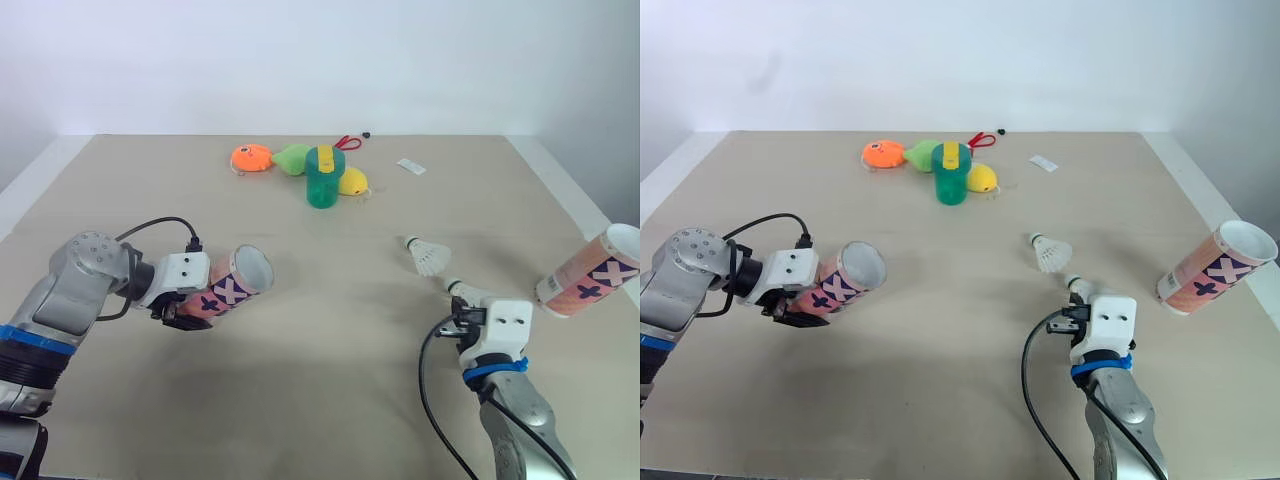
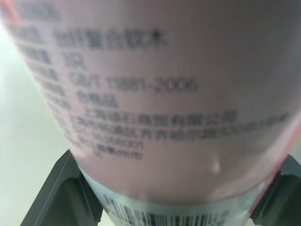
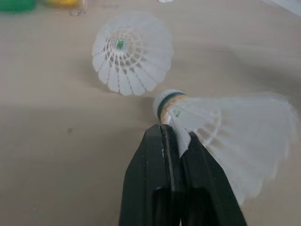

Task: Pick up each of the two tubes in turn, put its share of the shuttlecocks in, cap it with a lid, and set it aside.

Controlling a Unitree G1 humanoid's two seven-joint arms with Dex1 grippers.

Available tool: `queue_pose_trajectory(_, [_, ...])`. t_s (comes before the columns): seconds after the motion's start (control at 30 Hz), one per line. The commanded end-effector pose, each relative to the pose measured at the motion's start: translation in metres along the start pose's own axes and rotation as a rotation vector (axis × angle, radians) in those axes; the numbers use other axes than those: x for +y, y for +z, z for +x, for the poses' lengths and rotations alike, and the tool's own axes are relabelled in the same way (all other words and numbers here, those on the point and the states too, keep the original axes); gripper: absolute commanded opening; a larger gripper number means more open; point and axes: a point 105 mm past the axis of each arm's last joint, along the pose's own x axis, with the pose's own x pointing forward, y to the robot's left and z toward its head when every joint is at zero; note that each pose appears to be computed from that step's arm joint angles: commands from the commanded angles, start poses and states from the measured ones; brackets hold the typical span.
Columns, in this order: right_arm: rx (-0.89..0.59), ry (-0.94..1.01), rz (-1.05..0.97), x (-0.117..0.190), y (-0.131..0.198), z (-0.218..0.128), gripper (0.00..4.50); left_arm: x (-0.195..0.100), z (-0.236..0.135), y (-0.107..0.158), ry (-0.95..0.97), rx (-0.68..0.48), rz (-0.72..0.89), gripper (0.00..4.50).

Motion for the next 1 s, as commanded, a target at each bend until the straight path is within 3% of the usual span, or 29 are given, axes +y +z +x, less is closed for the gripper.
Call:
queue_pose_trajectory(0.03, [-0.248,0.067,-0.035,0.002,0.056,-0.015,0.05,-0.015,0.020,-0.006,-0.088,0.002,-0.028,3.23])
queue_pose_trajectory(0.17, [-0.302,0.248,-0.056,0.021,0.073,-0.017,0.05,-0.013,0.020,-0.006,-0.090,0.001,-0.027,3.23])
queue_pose_trajectory(0.27, [-0.194,0.743,-0.062,0.086,0.072,-0.023,0.05,-0.012,0.022,-0.005,-0.092,0.000,-0.025,3.23])
queue_pose_trajectory(0.37, [-0.169,0.977,-0.101,0.116,0.085,-0.020,0.05,-0.009,0.023,-0.002,-0.096,-0.007,-0.021,3.23])
queue_pose_trajectory(0.6, [-0.200,1.200,-0.202,0.156,0.107,-0.001,0.05,-0.005,0.024,0.000,-0.090,-0.011,-0.020,3.23])
queue_pose_trajectory(1.0, [-0.180,1.403,-0.275,0.222,0.098,-0.001,0.05,-0.009,0.024,0.002,-0.091,-0.014,-0.034,3.23])
